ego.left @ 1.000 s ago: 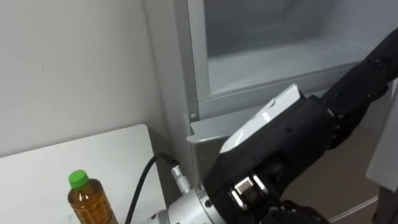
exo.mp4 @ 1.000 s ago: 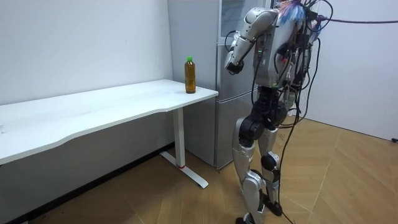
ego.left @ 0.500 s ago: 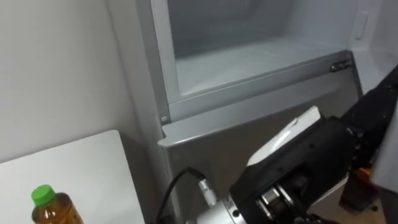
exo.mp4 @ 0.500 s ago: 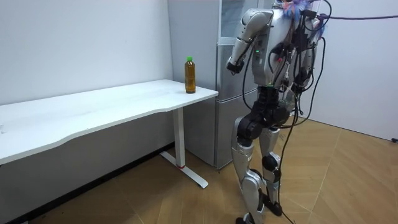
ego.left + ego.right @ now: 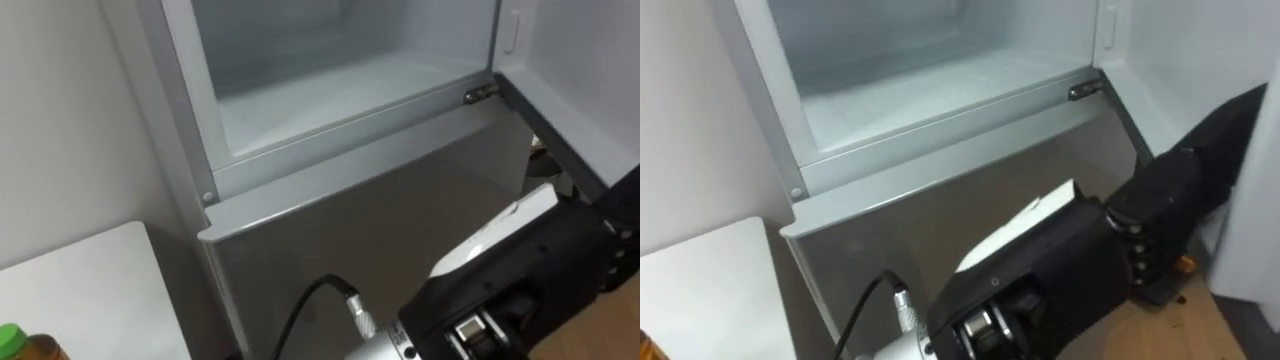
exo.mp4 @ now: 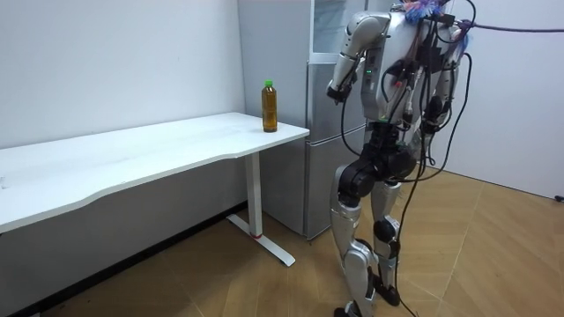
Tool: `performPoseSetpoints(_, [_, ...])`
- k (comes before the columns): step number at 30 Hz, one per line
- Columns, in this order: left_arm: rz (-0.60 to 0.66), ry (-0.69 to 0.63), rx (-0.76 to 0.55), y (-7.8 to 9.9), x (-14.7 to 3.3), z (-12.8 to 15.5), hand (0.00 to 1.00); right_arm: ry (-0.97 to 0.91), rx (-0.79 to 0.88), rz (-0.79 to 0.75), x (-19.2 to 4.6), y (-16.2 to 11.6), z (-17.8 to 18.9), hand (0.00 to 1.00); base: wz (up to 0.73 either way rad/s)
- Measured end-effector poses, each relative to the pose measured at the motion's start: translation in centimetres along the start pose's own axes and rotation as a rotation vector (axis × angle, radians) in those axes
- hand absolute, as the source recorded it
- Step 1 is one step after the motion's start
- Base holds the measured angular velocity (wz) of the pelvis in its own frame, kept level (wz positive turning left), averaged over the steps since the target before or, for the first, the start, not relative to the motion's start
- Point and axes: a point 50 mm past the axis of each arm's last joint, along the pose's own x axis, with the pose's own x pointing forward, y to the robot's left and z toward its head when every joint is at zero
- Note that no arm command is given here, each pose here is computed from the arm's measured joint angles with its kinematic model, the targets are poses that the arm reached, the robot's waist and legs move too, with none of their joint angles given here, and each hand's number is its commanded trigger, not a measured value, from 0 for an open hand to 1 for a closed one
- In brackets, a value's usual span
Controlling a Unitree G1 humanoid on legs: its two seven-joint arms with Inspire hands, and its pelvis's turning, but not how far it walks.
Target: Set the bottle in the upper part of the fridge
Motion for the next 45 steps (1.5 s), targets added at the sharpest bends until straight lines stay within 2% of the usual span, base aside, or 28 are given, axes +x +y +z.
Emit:
performPoseSetpoints(9, [-0.035, 0.006, 0.011, -0.1, 0.6, 0.0, 0.0, 0.001, -0.071, 0.005, 0.1, 0.1, 0.4, 0.0, -0.08])
performPoseSetpoints(25, [-0.1, 0.007, 0.032, -0.4, 1.6, 0.1, 0.0, 0.013, -0.072, 0.038, 0.2, 0.3, 0.6, 0.0, -0.02])
performPoseSetpoints(45, [-0.12, 0.031, 0.031, -0.4, 1.5, -0.4, 0.0, 0.058, -0.08, -0.005, 0.2, -0.3, 0.2, 0.0, 0.31])
